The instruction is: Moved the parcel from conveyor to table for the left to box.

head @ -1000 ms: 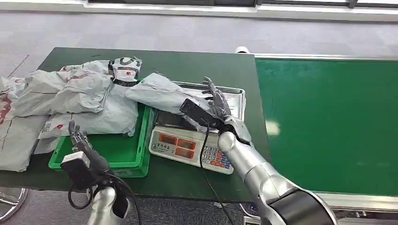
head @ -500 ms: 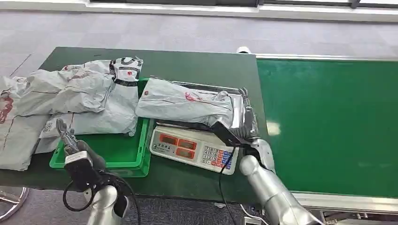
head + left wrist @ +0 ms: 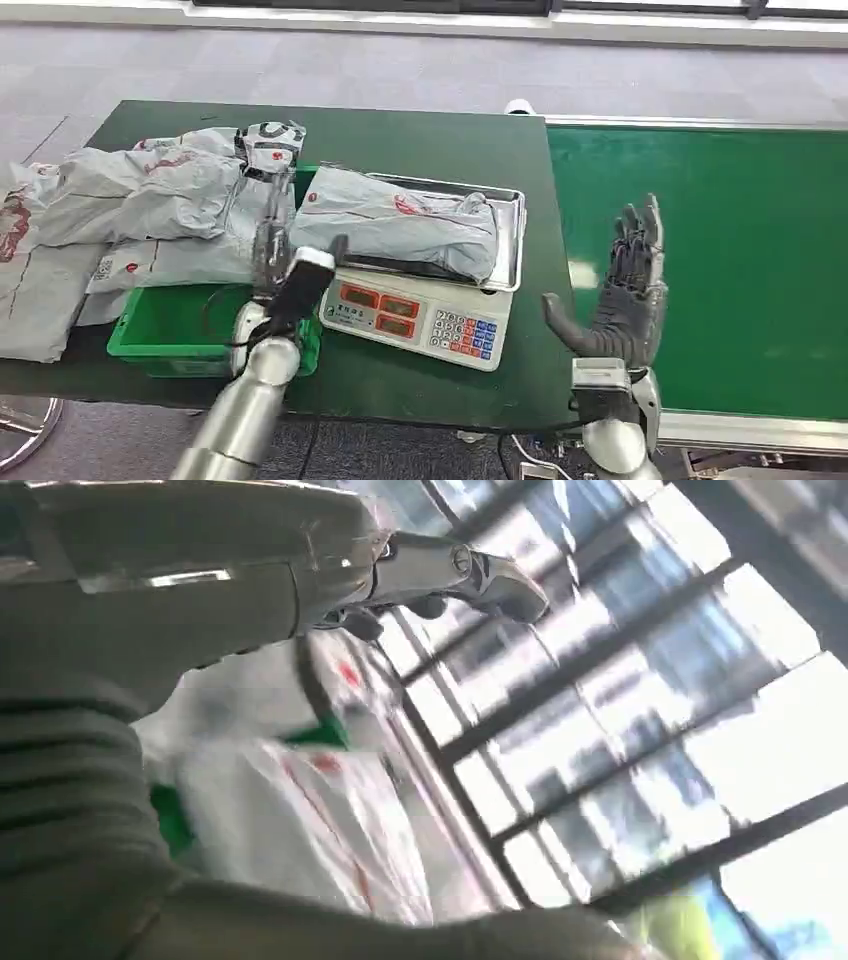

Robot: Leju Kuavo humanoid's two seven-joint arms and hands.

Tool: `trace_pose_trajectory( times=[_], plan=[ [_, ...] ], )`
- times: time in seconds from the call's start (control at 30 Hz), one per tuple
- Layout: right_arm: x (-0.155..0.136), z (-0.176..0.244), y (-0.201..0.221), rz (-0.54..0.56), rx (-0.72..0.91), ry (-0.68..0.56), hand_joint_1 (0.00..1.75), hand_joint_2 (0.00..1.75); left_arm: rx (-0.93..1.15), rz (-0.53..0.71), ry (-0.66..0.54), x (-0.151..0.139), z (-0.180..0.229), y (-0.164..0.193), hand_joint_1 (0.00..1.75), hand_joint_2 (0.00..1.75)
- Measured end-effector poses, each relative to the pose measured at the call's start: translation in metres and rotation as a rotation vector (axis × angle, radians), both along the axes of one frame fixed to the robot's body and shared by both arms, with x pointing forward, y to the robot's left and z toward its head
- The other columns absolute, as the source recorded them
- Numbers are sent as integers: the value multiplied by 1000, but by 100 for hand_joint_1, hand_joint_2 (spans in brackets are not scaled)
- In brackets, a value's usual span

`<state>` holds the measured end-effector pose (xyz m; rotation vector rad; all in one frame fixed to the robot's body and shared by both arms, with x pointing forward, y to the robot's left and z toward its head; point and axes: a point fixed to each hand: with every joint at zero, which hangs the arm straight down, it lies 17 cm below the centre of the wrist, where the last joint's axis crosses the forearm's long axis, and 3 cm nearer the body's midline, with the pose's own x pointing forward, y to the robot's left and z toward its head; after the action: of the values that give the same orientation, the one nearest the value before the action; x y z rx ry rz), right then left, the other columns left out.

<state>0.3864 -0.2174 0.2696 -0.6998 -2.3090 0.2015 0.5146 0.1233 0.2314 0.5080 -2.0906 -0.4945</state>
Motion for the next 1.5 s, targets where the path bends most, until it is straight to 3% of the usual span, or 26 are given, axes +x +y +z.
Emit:
trace_pose_trajectory(
  times=[0.23,0.43,0.63,0.9,1.23,1.27,1.3,1.33,1.5],
  plan=[
    [-24,39,-13,0,34,-143,0,175,336,-94,116,54,-3,-58,0,175],
    [-35,55,-22,-23,41,-214,0,175,580,-128,266,76,-24,-80,0,175],
    [-41,63,-33,-10,54,-264,0,175,822,-83,468,90,-55,-61,0,175],
    [-40,65,-36,-6,44,-270,0,175,881,-63,517,93,-65,-47,0,175],
    [-31,83,-15,53,15,-289,0,175,993,-26,727,82,-112,-9,2,175],
    [-30,86,-12,57,14,-294,0,175,999,-28,736,81,-115,-7,7,175],
    [-29,89,-9,63,13,-303,0,175,1002,-30,744,80,-118,-5,28,175],
    [-29,92,-7,66,12,-307,0,175,1006,-36,749,78,-120,-5,175,175],
    [-25,98,2,76,13,-317,0,175,1047,-99,763,71,-129,-9,175,175]
  ],
)
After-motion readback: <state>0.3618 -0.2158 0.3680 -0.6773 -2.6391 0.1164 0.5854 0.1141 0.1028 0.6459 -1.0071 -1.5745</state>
